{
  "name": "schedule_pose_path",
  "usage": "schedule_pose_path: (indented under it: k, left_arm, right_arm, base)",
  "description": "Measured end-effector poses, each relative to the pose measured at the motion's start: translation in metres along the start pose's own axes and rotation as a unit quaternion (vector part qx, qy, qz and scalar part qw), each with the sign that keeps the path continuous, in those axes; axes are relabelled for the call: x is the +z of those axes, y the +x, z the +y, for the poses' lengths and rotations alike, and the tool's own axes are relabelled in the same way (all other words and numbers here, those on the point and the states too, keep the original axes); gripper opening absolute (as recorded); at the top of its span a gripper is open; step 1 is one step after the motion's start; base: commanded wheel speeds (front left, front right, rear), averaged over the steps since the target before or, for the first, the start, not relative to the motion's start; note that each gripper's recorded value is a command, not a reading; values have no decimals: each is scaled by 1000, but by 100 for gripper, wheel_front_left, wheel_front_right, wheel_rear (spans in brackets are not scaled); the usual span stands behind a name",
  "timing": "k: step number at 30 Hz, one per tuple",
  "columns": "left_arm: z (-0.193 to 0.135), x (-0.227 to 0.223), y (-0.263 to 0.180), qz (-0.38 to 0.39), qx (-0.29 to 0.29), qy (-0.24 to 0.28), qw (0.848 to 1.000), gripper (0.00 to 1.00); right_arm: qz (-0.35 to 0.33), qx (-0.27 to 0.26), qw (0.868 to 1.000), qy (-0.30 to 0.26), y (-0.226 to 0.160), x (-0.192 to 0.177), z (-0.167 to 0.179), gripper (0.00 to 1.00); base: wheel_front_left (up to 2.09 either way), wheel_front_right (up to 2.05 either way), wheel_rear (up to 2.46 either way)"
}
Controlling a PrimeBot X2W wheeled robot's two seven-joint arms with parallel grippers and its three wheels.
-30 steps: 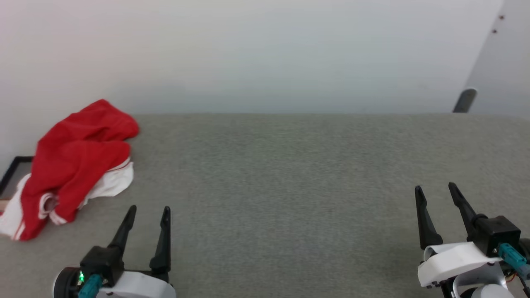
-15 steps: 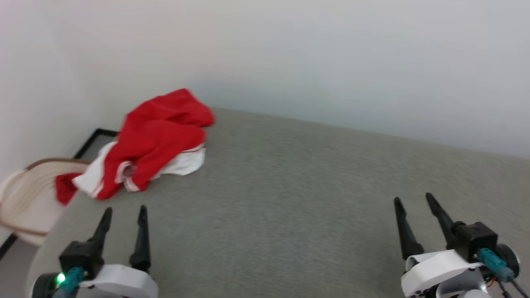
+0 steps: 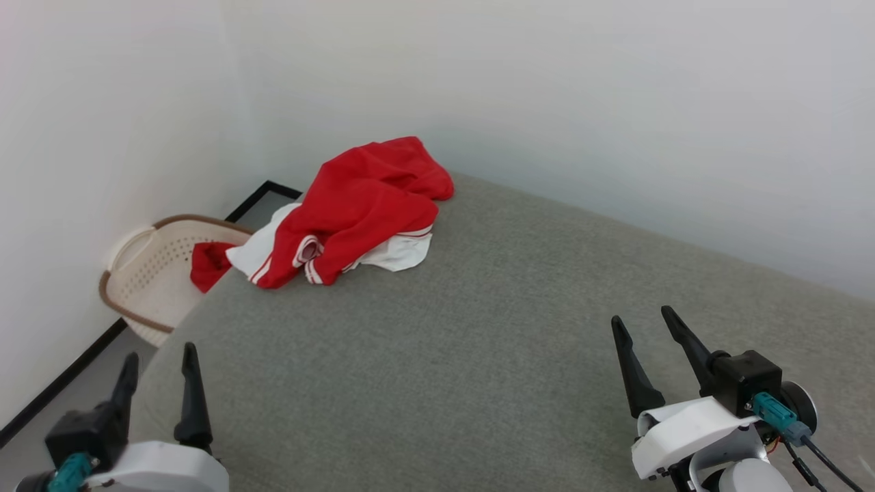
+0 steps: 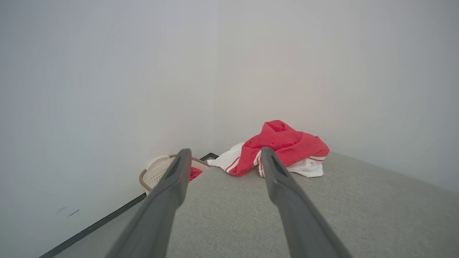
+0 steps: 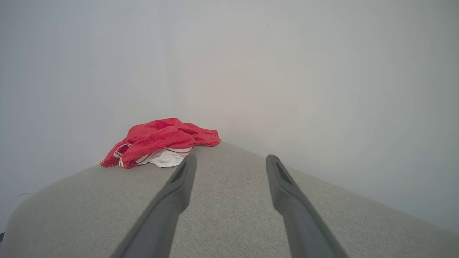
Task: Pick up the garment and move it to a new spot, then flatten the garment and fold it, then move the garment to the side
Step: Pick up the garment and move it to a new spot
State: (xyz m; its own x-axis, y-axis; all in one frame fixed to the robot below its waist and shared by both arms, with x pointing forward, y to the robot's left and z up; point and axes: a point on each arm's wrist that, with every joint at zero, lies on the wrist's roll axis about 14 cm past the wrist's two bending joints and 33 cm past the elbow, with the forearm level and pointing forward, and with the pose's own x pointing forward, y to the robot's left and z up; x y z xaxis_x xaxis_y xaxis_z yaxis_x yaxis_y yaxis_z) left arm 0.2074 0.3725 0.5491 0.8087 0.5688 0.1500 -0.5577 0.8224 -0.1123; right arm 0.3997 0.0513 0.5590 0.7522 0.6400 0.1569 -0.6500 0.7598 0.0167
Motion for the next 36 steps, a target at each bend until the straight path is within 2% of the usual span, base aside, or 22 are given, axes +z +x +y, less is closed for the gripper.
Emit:
schedule_pose_path:
  k: [9,14,22,29,36]
  left_arm:
    - [-8,25,27,-3,-15,-26,1000,100]
    - [-21,49,64,-3,-35,-55,998,100]
    - [-55,69,141,40,-78,-58,995,100]
    - [-94,32,204,140,-100,-48,984,100]
    - [-124,-46,243,271,-102,-35,957,100]
  right_arm:
    - [16,9,1000,0,8,-12,-5,100]
    - [23,14,1000,-14,19,-13,-16,100]
    - [30,11,999,-33,39,-18,-52,100]
    - [42,-5,998,-40,49,-38,-90,100]
    - [66,-17,997,-35,52,-70,-118,100]
  base:
    - [0,0,0]
    - [0,0,0]
    - [0,0,0]
    - [0,0,0]
    - [0,0,0]
